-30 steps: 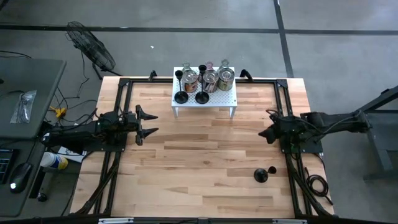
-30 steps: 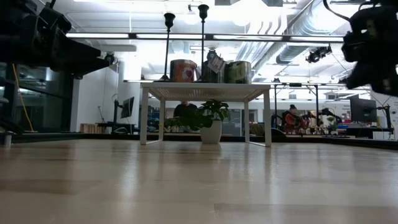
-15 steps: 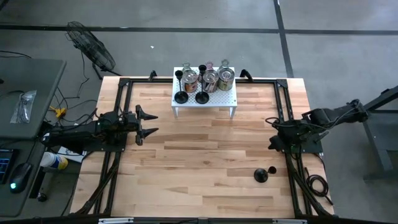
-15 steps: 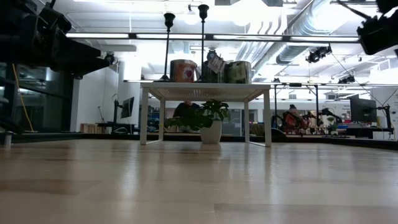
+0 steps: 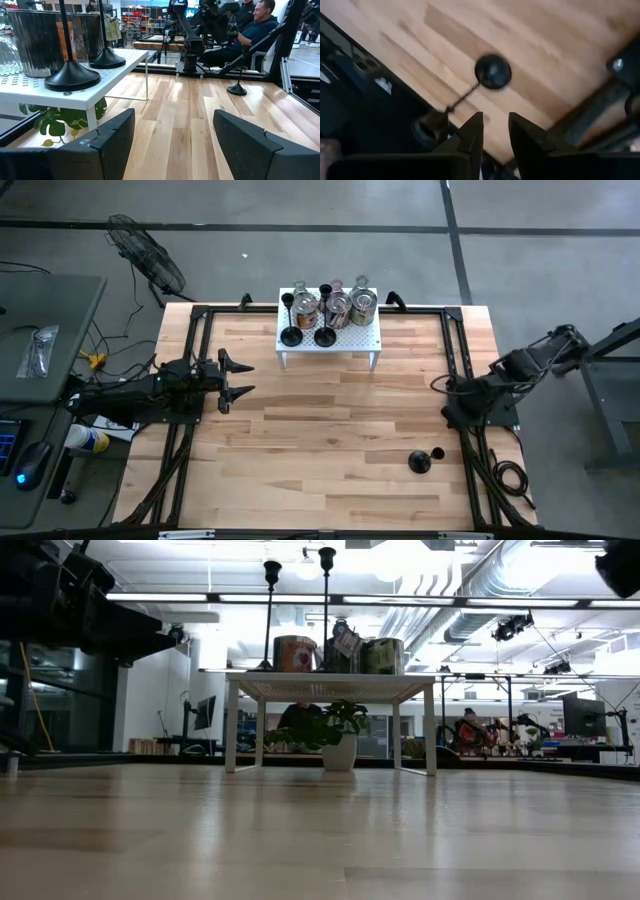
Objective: Pick & Place candle stick holders
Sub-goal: Put the black candle holder on the shelf aligned with the other candle holders
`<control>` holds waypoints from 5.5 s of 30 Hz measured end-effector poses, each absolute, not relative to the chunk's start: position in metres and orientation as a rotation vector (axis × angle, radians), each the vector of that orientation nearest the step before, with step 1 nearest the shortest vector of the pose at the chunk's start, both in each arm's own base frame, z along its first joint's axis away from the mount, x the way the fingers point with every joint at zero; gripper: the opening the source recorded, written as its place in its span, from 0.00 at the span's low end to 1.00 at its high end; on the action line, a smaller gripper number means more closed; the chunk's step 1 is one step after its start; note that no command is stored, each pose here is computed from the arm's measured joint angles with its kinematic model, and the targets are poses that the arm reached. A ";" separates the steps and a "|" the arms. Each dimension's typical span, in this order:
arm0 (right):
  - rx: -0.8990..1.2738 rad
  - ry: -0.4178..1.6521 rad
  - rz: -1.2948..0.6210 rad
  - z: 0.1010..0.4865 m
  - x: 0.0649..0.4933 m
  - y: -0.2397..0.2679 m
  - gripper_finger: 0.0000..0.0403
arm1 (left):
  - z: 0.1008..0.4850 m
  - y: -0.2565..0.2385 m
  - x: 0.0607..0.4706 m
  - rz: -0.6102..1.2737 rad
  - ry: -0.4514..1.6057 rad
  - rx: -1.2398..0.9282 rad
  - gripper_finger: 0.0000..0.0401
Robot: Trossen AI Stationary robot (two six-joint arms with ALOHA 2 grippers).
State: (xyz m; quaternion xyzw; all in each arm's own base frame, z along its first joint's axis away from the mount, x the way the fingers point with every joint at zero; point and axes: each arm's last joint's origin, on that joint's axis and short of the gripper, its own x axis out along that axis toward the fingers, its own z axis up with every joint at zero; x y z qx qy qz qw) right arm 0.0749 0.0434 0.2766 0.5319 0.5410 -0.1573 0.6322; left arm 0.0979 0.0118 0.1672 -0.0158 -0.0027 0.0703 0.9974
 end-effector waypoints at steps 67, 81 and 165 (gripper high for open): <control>0.492 1.197 -0.325 0.182 0.053 0.213 0.68 | 0.167 0.012 0.098 0.141 -0.005 -0.032 0.66; 0.375 1.022 -0.295 0.184 0.044 0.208 0.68 | 0.167 0.012 0.098 0.141 -0.005 -0.032 0.66; 0.218 0.720 -0.455 0.208 0.101 0.162 0.01 | 0.167 0.012 0.098 0.141 -0.005 -0.032 0.66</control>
